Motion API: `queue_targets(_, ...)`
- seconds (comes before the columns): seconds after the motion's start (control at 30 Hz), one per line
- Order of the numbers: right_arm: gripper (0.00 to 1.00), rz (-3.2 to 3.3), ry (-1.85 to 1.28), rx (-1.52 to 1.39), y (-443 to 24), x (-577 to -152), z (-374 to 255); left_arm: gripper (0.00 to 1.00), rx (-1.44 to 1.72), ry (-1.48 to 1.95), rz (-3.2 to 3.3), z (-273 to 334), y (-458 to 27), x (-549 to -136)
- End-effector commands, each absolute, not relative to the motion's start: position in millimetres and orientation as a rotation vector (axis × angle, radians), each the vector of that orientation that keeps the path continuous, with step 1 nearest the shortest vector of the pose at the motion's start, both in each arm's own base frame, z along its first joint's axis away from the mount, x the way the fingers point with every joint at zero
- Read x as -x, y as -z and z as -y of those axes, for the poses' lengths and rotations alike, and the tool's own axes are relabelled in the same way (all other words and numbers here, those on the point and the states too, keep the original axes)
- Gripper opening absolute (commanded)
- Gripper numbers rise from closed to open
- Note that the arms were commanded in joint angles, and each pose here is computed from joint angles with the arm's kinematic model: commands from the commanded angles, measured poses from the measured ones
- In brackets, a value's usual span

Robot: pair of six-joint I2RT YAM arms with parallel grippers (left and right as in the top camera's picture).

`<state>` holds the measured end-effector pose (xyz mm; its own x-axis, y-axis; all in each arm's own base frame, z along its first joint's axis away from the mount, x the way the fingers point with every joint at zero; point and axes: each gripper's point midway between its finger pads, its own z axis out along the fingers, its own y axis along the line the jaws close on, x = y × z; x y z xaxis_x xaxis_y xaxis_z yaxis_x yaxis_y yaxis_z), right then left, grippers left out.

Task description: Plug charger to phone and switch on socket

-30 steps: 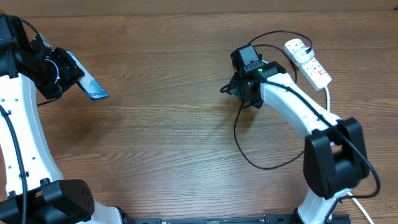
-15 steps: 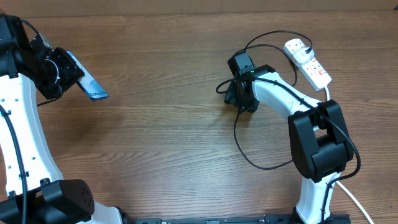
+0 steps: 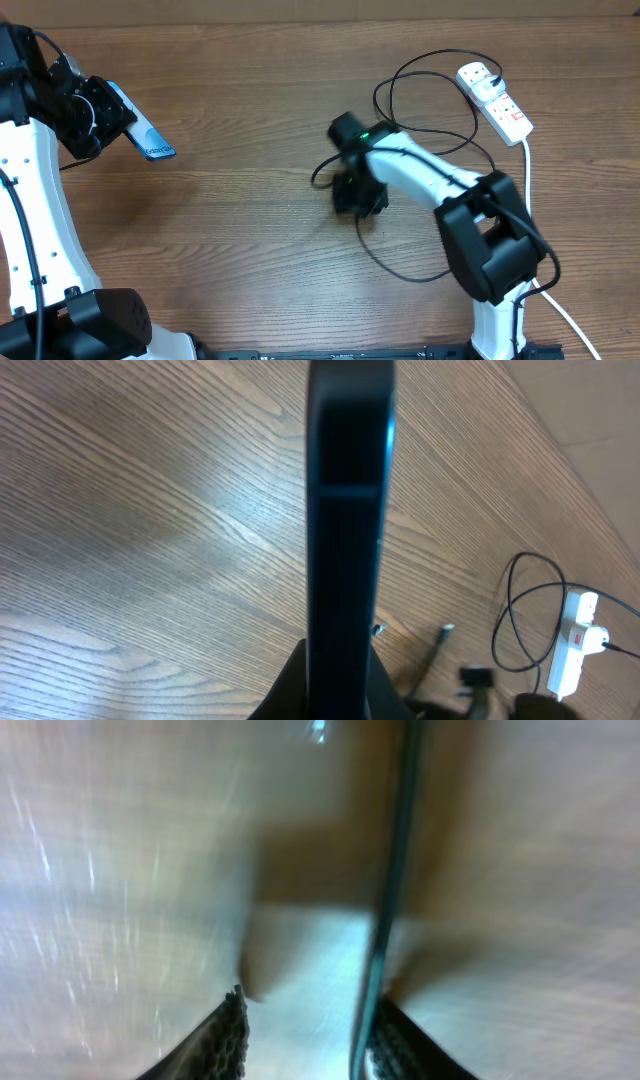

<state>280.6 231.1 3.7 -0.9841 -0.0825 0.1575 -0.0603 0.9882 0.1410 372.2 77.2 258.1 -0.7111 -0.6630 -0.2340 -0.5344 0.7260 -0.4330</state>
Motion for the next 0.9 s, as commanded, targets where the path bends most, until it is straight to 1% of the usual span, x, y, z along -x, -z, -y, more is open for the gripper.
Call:
queue_targets(0.0,0.31,2.874,0.180,-0.247,1.0,-248.0,-241.6,0.04,0.865,0.506,-2.546,-72.0,-265.5,-373.9)
queue_targets(0.03,0.29,2.854,0.158,-0.260,0.1,-240.7,-241.4,0.04,0.865,0.506,-2.546,-72.0,-265.5,-373.9)
queue_targets(0.13,0.28,2.818,0.100,-0.263,-3.2,-223.5,-241.7,0.04,0.865,0.506,-2.546,-72.1,-265.6,-374.1)
queue_targets(0.23,0.28,2.838,0.093,-0.238,-11.4,-222.0,-243.6,0.04,0.865,0.506,-2.546,-72.1,-265.6,-374.1)
queue_targets(0.37,0.29,2.911,0.170,-0.261,-39.3,-229.9,-249.9,0.04,0.864,0.505,-2.545,-72.2,-265.7,-374.3)
queue_targets(0.43,0.35,2.989,0.177,-0.280,-55.9,-240.7,-249.2,0.04,0.863,0.505,-2.543,-72.3,-265.9,-374.6)
queue_targets(0.47,0.39,3.043,0.160,-0.290,-63.7,-248.8,-246.9,0.04,0.863,0.505,-2.543,-72.3,-265.9,-374.8)
queue_targets(0.53,0.70,3.150,0.124,-0.285,-74.3,-266.9,-243.8,0.04,0.863,0.506,-2.543,-72.1,-266.0,-374.8)
queue_targets(0.57,0.73,3.227,0.092,-0.289,-79.2,-281.1,-241.9,0.04,0.858,0.507,-2.545,-70.8,-265.9,-375.0)
queue_targets(0.6,0.70,3.250,0.085,-0.290,-80.1,-285.7,-242.0,0.04,0.854,0.508,-2.547,-69.5,-265.9,-375.2)
queue_targets(0.67,0.68,3.310,0.089,-0.290,-82.3,-298.5,-245.5,0.04,0.843,0.510,-2.552,-66.2,-265.9,-375.9)
queue_targets(0.7,0.68,3.342,0.095,-0.287,-83.6,-305.3,-247.7,0.04,0.835,0.512,-2.555,-64.2,-266.0,-376.3)
queue_targets(0.73,0.73,3.368,0.106,-0.286,-85.0,-310.9,-250.3,0.04,0.825,0.512,-2.559,-61.9,-266.0,-376.7)
queue_targets(0.87,0.72,3.447,0.181,-0.343,-90.2,-333.7,-260.3,0.04,0.732,0.510,-2.586,-49.9,-265.9,-378.3)
